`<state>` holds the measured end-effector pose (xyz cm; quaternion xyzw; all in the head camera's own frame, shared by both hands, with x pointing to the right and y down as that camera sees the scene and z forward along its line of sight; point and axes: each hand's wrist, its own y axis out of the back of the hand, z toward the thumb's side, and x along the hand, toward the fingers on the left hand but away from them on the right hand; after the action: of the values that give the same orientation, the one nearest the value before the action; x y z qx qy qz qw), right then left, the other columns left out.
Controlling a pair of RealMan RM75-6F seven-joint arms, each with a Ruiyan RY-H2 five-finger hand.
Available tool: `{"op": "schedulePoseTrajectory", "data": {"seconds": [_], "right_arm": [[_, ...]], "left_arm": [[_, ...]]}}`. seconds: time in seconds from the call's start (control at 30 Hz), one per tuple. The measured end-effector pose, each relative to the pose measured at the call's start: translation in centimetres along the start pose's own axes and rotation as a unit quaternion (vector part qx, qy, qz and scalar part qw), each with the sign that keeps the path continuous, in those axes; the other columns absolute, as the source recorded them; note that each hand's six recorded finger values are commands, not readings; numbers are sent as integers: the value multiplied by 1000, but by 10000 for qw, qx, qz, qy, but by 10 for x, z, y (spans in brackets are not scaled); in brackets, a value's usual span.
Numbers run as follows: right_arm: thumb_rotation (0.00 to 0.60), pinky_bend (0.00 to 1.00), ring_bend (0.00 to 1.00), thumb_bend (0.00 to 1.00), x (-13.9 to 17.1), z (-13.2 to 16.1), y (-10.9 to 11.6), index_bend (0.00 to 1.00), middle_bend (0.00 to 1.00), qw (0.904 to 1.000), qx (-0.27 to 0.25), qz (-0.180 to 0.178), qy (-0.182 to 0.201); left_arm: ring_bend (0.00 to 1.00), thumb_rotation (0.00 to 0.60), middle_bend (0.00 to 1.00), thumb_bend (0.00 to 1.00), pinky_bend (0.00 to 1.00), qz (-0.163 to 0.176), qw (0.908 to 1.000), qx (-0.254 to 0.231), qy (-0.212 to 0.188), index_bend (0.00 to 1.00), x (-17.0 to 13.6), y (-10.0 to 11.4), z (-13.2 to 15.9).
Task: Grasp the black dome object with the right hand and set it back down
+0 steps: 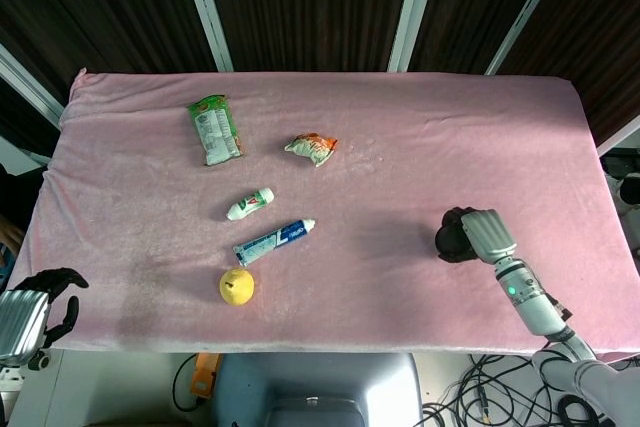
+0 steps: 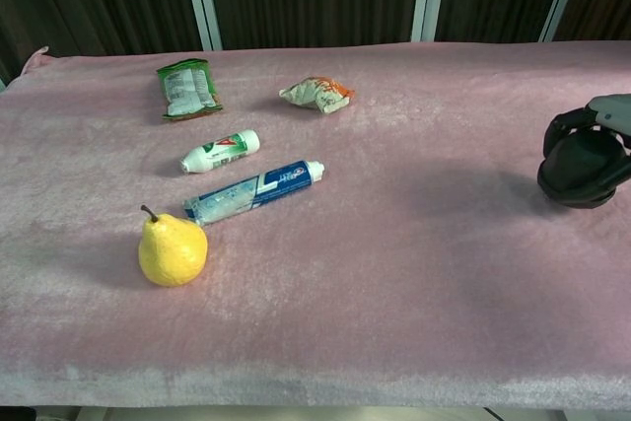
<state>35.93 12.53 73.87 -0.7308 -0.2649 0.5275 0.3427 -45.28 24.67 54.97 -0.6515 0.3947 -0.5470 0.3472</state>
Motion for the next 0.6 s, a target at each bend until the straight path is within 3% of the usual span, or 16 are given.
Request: {"op": "schedulePoseTrajectory", "data": {"seconds": [0.17, 0.3, 0.43, 0.6], "right_arm": [[600, 454, 301, 145, 2, -7, -15, 703, 392, 9991, 76, 403, -77], [600, 315, 190, 144, 3, -9, -16, 587, 267, 9988, 53, 475, -90], [600, 176, 60, 142, 5, -10, -14, 368, 131, 9988, -78, 473, -64], [600, 84, 0, 142, 11, -11, -5, 141, 47, 9988, -271, 411, 10]], "left_arm": [[346, 600, 397, 571, 473, -9, 10000, 0, -1, 460, 0, 0, 0], [346, 600, 398, 571, 473, -8, 10000, -5, 3, 460, 0, 0, 0], [346, 600, 398, 571, 473, -5, 10000, -6, -1, 460, 0, 0, 0], [346, 600, 398, 571, 473, -8, 10000, -11, -3, 460, 0, 0, 0]]}}
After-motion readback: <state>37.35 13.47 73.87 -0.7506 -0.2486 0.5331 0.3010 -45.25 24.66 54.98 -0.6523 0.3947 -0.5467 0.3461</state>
